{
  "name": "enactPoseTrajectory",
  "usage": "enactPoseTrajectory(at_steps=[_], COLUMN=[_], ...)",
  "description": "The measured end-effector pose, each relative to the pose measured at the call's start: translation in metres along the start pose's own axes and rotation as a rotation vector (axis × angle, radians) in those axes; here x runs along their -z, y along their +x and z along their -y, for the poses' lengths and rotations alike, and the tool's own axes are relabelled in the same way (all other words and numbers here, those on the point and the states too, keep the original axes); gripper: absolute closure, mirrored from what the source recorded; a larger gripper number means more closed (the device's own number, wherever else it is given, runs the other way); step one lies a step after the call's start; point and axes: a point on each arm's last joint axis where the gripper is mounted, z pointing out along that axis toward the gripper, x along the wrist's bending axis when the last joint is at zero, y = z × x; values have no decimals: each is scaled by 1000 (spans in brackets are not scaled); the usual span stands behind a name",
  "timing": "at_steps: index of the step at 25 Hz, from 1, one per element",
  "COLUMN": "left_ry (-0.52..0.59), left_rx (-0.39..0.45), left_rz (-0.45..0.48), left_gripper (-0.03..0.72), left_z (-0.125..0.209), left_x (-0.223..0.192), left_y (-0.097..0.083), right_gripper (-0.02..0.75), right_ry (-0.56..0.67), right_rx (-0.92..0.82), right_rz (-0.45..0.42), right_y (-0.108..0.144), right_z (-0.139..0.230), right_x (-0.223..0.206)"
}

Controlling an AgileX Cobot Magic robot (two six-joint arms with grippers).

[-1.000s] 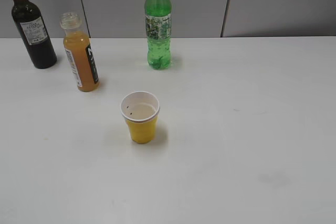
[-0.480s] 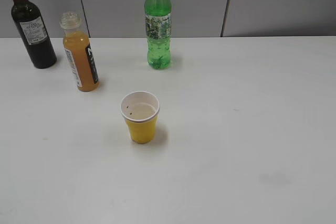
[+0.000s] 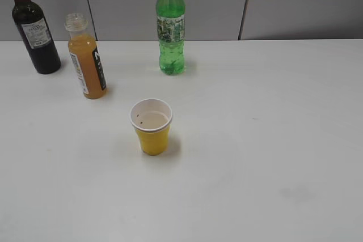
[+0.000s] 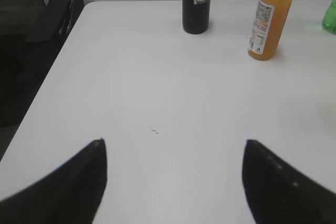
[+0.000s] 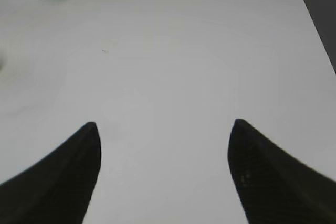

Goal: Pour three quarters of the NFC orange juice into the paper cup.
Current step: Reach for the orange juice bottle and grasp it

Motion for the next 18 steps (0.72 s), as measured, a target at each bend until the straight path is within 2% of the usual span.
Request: enactPoseTrajectory(at_steps=[3, 6, 11, 18], left_ry=[20, -4, -217, -354], left_rx=[-3, -28, -31, -2], left_rz=[2, 0, -10, -16], left_gripper=[30, 22, 20, 23], left_z=[-2, -13, -47, -77], left_x=[-3, -4, -18, -70], left_y=[0, 1, 3, 5], right_gripper=[141, 141, 141, 141], right_ry=[0, 0, 0, 0], right_rx=[0, 0, 0, 0], right_rz=[0, 0, 0, -1], right_y=[0, 0, 0, 0], right_z=[0, 0, 0, 0], right_x=[0, 0, 0, 0])
